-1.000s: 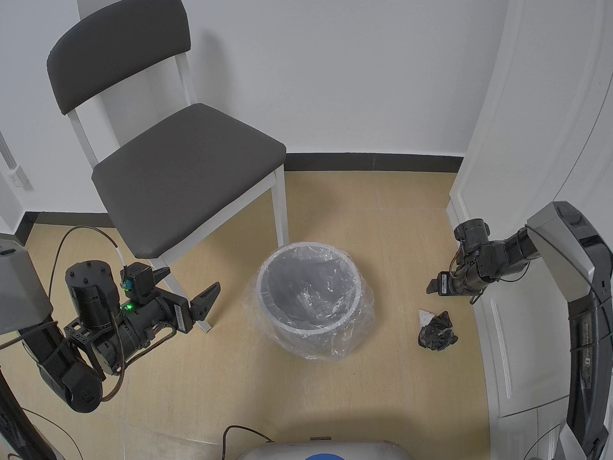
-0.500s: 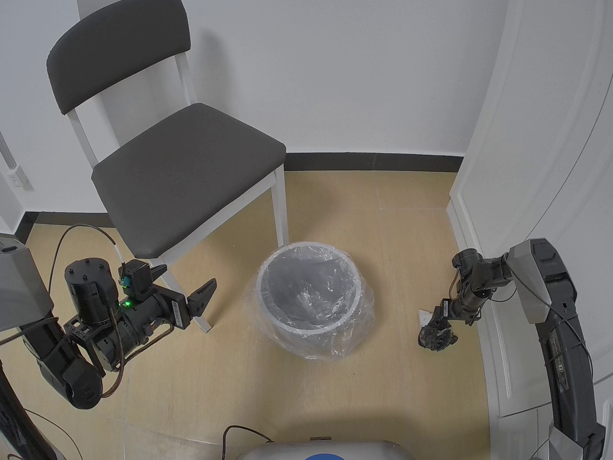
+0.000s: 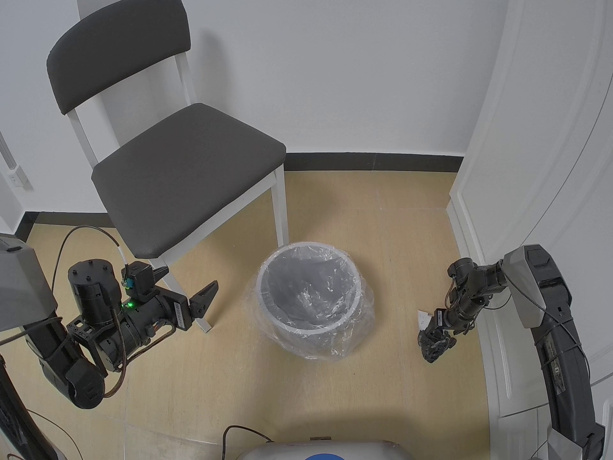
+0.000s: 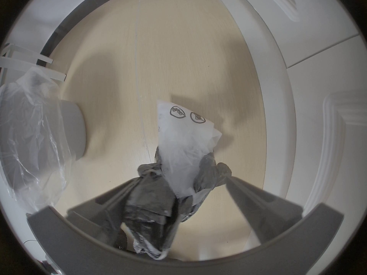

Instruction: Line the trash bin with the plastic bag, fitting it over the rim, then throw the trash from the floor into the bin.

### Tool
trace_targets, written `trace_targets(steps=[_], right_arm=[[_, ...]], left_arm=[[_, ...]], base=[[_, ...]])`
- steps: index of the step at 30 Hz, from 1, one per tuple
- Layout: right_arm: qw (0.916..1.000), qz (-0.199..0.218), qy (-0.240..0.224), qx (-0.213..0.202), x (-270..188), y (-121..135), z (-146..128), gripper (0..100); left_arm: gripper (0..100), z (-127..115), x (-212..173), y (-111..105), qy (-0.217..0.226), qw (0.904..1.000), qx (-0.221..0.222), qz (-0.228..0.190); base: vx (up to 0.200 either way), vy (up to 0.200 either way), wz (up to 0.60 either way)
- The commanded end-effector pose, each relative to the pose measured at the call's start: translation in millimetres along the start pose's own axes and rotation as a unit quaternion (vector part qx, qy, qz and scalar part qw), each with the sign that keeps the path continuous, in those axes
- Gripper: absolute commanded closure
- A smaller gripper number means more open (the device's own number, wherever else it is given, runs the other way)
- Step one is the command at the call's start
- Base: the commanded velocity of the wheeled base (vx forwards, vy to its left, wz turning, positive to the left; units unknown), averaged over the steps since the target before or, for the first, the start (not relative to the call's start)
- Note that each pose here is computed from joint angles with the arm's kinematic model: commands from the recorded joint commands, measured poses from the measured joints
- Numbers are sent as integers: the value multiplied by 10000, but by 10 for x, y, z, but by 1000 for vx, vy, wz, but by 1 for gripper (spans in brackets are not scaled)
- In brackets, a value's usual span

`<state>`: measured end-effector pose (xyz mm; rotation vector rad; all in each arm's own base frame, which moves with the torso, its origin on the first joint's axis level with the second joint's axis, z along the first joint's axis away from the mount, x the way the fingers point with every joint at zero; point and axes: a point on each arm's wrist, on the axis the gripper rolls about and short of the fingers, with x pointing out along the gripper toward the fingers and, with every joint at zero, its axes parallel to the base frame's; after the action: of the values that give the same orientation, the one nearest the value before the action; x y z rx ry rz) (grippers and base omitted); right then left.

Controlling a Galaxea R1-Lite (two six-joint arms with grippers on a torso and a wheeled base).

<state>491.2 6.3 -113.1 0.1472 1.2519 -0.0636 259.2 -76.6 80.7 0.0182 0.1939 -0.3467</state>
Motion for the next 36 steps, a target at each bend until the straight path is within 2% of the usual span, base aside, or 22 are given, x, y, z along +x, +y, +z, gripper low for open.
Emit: trace_targets(steps=[1, 9, 13, 14, 16, 23, 26, 27, 29, 31, 34, 36], right_arm=[[10000, 10, 3, -1, 0, 4, -1, 100], [10000, 13, -19, 83, -14, 6, 9, 100], [9994, 76, -157, 305, -115, -31, 80, 100], [9977, 365, -342, 467, -335, -18, 195, 100], [9945, 562, -624, 628, -667, -56, 342, 100], [9907, 643, -1098, 476, -1833, 9, 286, 100], [9906, 649, -1136, 393, -1959, 36, 244, 100], [9872, 689, -1438, -89, -2497, 125, 92, 100], [9805, 734, -1751, -507, -2925, 199, -59, 100], [9697, 759, -2077, -1037, -3355, 285, -229, 100], [9532, 660, -2262, -1894, -3877, 315, -527, 100], [9380, 492, -2274, -2570, -4083, 259, -745, 100]], left_arm=[[0, -14, 18, 0, 21, 10000, -3, -1], [0, -36, 30, 1, 60, 10000, -5, 0], [0, -11, 16, -4, -47, 10000, 3, -1], [0, 8, 13, -29, -139, 9999, 25, -46], [0, 21, 21, -37, -177, 9998, 22, -61], [0, 129, -77, -54, -383, 9992, 45, -77], [0, 154, -97, -56, -429, 9990, 48, -77], [0, 193, -199, -76, -490, 9987, 63, -100], [0, 210, -259, -121, -497, 9986, 83, -183], [0, 222, -277, -144, -519, 9983, 91, -229], [0, 237, -282, -139, -558, 9982, 97, -198], [0, 266, -317, -140, -619, 9978, 107, -190]], base=[[0, 0, 0], [0, 0, 0], [0, 0, 0], [0, 0, 0], [0, 0, 0], [0, 0, 0], [0, 0, 0], [0, 0, 0], [0, 0, 0], [0, 0, 0], [0, 0, 0], [0, 0, 0]])
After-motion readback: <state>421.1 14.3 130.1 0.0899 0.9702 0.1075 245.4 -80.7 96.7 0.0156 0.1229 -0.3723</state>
